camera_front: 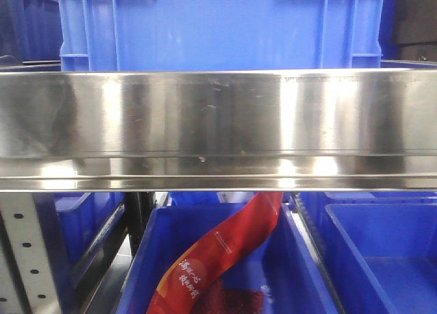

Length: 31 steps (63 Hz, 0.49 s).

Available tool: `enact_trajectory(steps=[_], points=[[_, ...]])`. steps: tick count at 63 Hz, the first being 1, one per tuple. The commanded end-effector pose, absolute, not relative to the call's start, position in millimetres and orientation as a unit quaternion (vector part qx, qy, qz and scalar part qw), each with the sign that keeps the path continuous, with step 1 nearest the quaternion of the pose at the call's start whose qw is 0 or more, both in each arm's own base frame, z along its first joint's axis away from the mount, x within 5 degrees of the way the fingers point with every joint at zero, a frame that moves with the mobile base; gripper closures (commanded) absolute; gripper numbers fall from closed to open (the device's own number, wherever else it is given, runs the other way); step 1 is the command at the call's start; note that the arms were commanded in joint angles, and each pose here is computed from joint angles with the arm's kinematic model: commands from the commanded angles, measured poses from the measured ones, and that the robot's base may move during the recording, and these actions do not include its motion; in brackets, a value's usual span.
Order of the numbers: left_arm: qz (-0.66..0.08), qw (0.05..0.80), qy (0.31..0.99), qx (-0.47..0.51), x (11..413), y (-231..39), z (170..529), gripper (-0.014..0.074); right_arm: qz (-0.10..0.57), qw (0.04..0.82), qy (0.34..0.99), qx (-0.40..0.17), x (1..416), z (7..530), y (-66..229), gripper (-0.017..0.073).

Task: Grab block from conveyor and place in blue bin

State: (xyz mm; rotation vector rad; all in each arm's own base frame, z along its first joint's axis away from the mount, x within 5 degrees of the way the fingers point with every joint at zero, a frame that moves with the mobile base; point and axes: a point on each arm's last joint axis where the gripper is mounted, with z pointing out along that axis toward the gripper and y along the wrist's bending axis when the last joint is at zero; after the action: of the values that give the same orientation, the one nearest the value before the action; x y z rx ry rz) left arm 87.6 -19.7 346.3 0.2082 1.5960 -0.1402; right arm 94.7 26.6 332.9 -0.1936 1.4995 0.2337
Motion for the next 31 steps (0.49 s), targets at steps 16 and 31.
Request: enact_trajectory(steps=[16, 31], points=[[-0.064, 0.697, 0.709, 0.089, 86.8, -19.1, 347.0, 0.0704, 0.049, 0.744, 0.666, -0.026, 72.3, 273.1, 7.5, 0.0727], [-0.064, 0.697, 0.709, 0.089, 86.8, -19.1, 347.0, 0.0704, 0.029, 0.741, 0.671, 0.02, 63.0, 226.8, 0.4, 0.0727]])
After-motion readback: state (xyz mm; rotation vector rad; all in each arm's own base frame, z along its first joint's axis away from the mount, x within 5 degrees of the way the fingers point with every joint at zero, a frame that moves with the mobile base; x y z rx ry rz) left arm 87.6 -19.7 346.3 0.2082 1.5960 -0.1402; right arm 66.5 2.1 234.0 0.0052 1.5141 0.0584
